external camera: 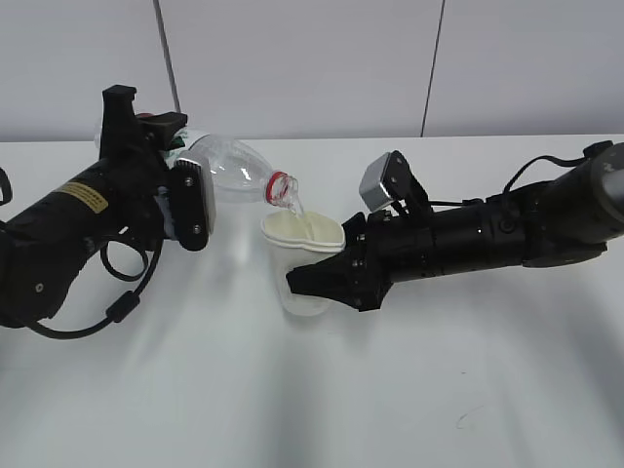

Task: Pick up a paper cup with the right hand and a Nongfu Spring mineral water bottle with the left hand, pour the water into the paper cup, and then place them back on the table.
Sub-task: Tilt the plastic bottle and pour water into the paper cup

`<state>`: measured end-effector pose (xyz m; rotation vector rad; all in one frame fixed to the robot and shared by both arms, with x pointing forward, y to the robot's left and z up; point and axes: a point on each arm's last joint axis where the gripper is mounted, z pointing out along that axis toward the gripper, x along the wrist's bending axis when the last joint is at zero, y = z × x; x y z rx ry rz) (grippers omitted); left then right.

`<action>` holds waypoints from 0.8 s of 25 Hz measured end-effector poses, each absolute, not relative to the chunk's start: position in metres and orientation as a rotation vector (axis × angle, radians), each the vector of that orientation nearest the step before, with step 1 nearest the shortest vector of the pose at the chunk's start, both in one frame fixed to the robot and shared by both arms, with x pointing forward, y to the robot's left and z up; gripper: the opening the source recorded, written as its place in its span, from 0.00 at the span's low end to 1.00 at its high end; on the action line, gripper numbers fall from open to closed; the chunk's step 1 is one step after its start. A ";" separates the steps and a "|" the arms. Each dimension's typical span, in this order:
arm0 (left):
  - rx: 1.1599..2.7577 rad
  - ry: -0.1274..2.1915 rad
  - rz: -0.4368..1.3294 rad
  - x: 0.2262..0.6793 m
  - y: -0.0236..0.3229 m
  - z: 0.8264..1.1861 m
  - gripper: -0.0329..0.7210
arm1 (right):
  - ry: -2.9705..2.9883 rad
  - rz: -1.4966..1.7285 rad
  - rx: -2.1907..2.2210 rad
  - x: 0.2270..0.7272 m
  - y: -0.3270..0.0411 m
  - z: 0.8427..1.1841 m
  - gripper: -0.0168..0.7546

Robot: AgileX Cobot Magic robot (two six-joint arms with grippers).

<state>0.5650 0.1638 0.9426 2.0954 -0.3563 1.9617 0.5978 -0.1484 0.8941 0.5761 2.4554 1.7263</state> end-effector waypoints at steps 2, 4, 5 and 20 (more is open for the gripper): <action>2.096 -0.355 1.962 0.565 0.164 0.943 0.53 | 2.456 1.724 0.577 0.598 -0.148 0.894 0.62; 2.094 -0.354 1.964 0.565 0.164 0.943 0.53 | 2.456 1.724 0.577 0.598 -0.148 0.894 0.62; 2.093 -0.353 1.965 0.565 0.164 0.943 0.53 | 2.456 1.724 0.577 0.598 -0.148 0.894 0.62; 2.094 -0.349 1.978 0.565 0.165 0.943 0.53 | 2.457 1.723 0.575 0.598 -0.148 0.894 0.62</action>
